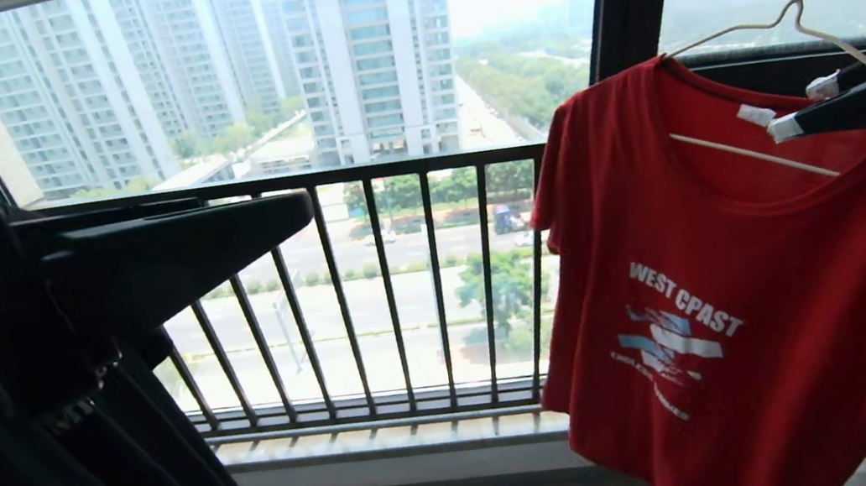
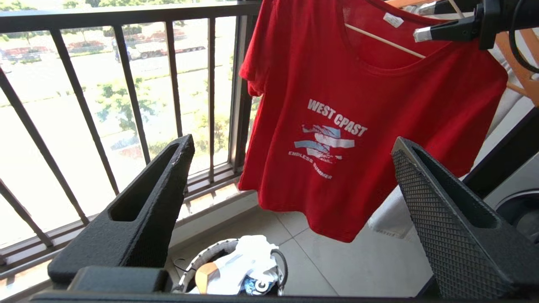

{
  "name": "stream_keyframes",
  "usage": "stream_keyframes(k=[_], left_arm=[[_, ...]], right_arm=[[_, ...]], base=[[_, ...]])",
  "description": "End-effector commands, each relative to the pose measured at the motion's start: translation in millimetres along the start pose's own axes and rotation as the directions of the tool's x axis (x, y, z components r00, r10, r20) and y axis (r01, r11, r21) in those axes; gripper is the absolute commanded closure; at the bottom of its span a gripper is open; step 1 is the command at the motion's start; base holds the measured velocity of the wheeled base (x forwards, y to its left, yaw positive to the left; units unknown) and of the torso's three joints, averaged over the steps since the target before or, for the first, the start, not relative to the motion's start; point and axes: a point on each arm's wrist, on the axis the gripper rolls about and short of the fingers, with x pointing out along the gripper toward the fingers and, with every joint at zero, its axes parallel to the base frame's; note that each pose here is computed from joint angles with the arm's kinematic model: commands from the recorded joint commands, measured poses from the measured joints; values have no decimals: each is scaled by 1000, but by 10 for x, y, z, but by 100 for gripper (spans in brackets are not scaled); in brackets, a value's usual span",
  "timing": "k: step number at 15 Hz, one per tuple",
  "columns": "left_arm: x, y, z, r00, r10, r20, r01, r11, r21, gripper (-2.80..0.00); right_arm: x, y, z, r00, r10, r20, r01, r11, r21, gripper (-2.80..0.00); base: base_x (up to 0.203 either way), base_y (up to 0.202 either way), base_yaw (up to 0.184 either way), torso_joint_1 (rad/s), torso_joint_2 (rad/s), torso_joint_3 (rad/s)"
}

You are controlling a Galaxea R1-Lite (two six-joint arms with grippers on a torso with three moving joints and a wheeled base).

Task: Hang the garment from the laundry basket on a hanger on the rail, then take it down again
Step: Take the clothes off the clothes rack

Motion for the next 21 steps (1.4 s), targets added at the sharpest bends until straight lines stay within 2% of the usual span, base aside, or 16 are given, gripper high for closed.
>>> stream_keyframes(k=[1,4,6,7,8,9,10,12,15,17,19,21], left_arm=[[3,5,-38,1000,1,-14,-1,1000,1,-280],[-60,18,-74,1000,-2,-17,2,1000,5,-280],[-187,28,-59,1000,-31,3,31,1000,2,-280],[-202,36,-101,999,-36,-8,36,999,2,-280],[-210,54,-179,999,-29,-29,29,1000,5,-206],[-236,88,-258,999,-12,-47,12,1000,8,0],[-306,149,-313,999,24,-42,-24,1000,8,0],[-520,269,-362,995,99,7,-99,995,-6,0],[-873,397,-422,966,237,104,-236,971,-20,0],[-1257,307,-498,932,285,224,-287,958,-25,0],[-1556,128,-618,899,303,318,-302,952,-53,0],[-1772,-19,-823,904,297,309,-287,955,-79,0]], right_arm=[[-481,82,47,993,-86,78,88,996,-13,-280],[-1037,292,45,970,-176,166,179,984,-7,-280],[-1416,531,-8,948,-213,237,223,975,-18,-280],[-1591,654,-44,935,-227,274,241,970,-19,0],[-1760,777,-84,919,-239,312,253,967,-5,0],[-1909,894,-134,905,-247,346,256,966,20,0],[-2009,993,-205,897,-248,364,253,967,36,0],[-2078,1152,-424,903,-231,362,220,973,73,0],[-2097,1325,-701,919,-163,358,95,975,200,0],[-2121,1428,-860,929,-117,351,28,968,249,0],[-2167,1508,-991,944,-73,322,-16,964,267,0],[-2243,1599,-1117,944,-57,326,-32,965,261,0]], base=[[0,0,0,0,0,0],[0,0,0,0,0,0],[0,0,0,0,0,0],[0,0,0,0,0,0],[0,0,0,0,0,0],[0,0,0,0,0,0],[0,0,0,0,0,0],[0,0,0,0,0,0],[0,0,0,0,0,0],[0,0,0,0,0,0],[0,0,0,0,0,0],[0,0,0,0,0,0]])
